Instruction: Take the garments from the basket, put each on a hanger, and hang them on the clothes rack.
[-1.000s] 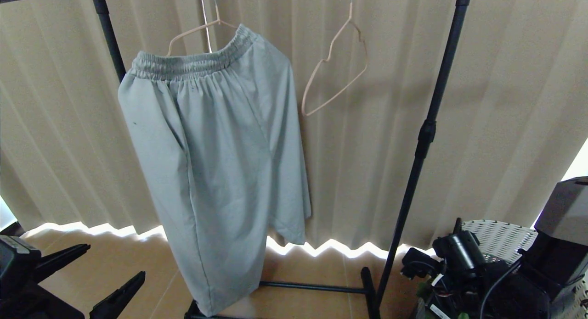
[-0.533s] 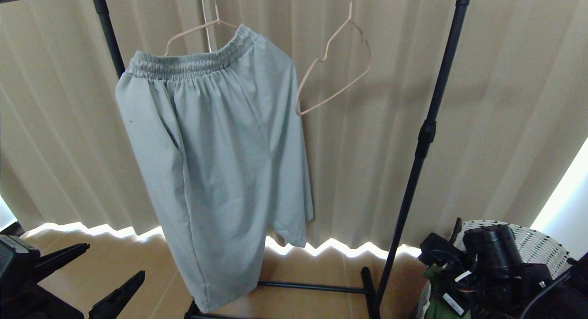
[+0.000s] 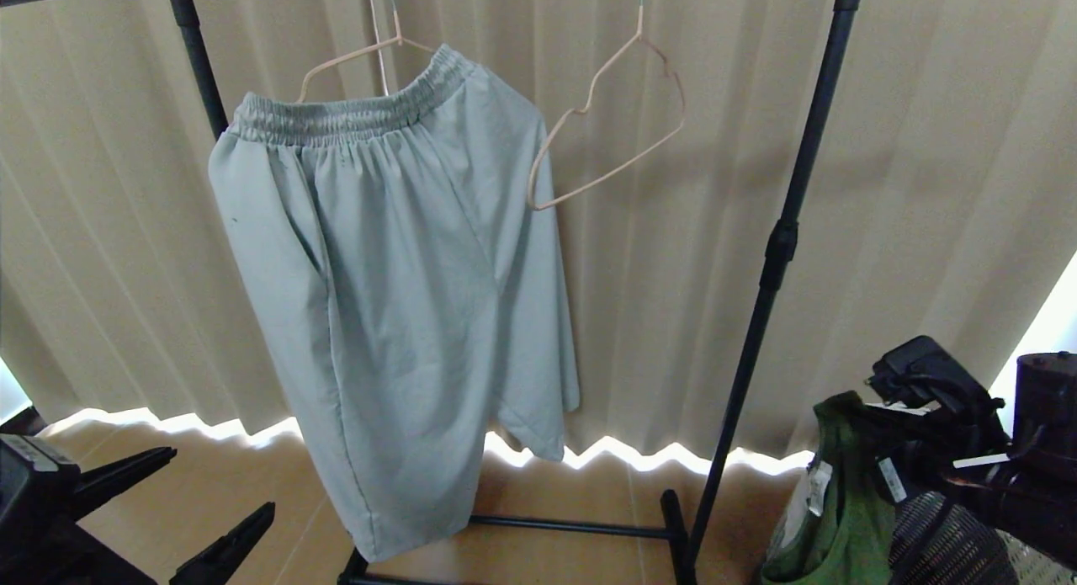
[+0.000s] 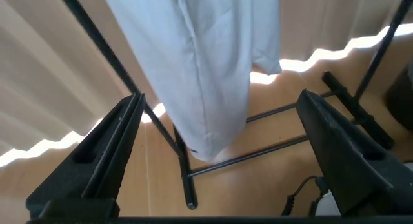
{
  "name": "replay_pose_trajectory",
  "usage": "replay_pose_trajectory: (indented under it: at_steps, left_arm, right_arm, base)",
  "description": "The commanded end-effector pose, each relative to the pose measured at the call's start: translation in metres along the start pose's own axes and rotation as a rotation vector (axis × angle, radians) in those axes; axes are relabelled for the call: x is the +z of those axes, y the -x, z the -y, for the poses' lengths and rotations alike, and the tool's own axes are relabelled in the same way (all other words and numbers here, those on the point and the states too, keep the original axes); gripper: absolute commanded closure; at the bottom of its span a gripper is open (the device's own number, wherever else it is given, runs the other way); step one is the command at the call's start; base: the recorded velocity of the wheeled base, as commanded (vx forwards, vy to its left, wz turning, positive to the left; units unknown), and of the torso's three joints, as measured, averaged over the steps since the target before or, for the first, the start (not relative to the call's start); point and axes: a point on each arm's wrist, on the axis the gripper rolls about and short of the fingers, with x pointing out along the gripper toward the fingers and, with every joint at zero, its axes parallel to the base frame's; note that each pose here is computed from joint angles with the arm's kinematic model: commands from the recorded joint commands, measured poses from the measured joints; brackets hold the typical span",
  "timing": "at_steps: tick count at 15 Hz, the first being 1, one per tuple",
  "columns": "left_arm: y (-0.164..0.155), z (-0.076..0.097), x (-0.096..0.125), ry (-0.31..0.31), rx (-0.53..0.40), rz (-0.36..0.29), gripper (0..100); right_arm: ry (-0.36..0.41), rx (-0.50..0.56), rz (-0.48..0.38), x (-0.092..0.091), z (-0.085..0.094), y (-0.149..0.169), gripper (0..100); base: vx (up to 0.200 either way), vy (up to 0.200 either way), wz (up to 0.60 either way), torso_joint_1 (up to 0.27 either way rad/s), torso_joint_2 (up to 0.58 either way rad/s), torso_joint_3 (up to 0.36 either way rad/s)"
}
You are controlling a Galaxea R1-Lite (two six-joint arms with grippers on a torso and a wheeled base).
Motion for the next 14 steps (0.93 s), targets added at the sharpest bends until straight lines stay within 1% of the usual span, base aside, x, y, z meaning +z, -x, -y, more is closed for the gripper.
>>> replay_pose_trajectory:
  at_steps: [1, 2, 4, 5, 7, 8, 9, 10, 11, 12, 13, 14]
  left_arm:
    - [0.003, 0.006, 0.004, -0.017, -0.06, 0.041, 0]
    - [0.006, 0.009, 0.004, -0.024, -0.086, 0.058, 0]
    - [0.009, 0.015, 0.005, -0.041, -0.15, 0.081, 0]
    - [0.009, 0.018, 0.006, -0.052, -0.184, 0.092, 0]
    - [0.011, 0.027, 0.021, -0.074, -0.286, 0.158, 0]
    - [0.011, 0.028, 0.024, -0.077, -0.301, 0.172, 0]
    - [0.009, 0.032, 0.034, -0.088, -0.344, 0.199, 0]
    - [0.009, 0.032, 0.034, -0.088, -0.344, 0.199, 0]
    - [-0.001, 0.042, 0.051, -0.097, -0.413, 0.21, 0]
    - [-0.005, 0.049, 0.059, -0.097, -0.461, 0.218, 0]
    - [-0.01, 0.058, 0.068, -0.08, -0.516, 0.217, 0]
    - [-0.015, 0.065, 0.074, -0.062, -0.55, 0.208, 0]
  right_arm:
    - [-0.08, -0.026, 0.15, 0.019, 0.011, 0.026, 100]
    - [-0.099, -0.015, 0.197, 0.025, 0.014, 0.033, 100]
    - [-0.131, 0.044, 0.298, 0.036, 0.018, 0.047, 100]
    - [-0.137, 0.066, 0.317, 0.037, 0.018, 0.05, 100]
    - [-0.162, 0.14, 0.368, 0.043, 0.015, 0.054, 100]
    - [-0.171, 0.155, 0.377, 0.045, 0.014, 0.055, 100]
    - [-0.198, 0.196, 0.413, 0.053, 0.012, 0.06, 100]
    - [-0.198, 0.196, 0.413, 0.053, 0.012, 0.06, 100]
    - [-0.201, 0.249, 0.466, 0.065, 0.007, 0.065, 100]
    - [-0.21, 0.279, 0.485, 0.069, 0.005, 0.067, 100]
    - [-0.222, 0.305, 0.501, 0.072, 0.005, 0.069, 100]
    - [-0.224, 0.318, 0.509, 0.074, 0.004, 0.069, 100]
  base:
    - [0.0, 0.0, 0.0, 0.0, 0.0, 0.0]
    - [0.0, 0.0, 0.0, 0.0, 0.0, 0.0]
    - [0.0, 0.0, 0.0, 0.0, 0.0, 0.0]
    - [0.0, 0.0, 0.0, 0.0, 0.0, 0.0]
    - [0.0, 0.0, 0.0, 0.0, 0.0, 0.0]
    - [0.0, 0.0, 0.0, 0.0, 0.0, 0.0]
    - [0.0, 0.0, 0.0, 0.0, 0.0, 0.0]
    - [0.0, 0.0, 0.0, 0.0, 0.0, 0.0]
    - [0.0, 0.0, 0.0, 0.0, 0.0, 0.0]
    - [0.0, 0.0, 0.0, 0.0, 0.0, 0.0]
    - [0.0, 0.0, 0.0, 0.0, 0.0, 0.0]
    - [0.0, 0.0, 0.0, 0.0, 0.0, 0.0]
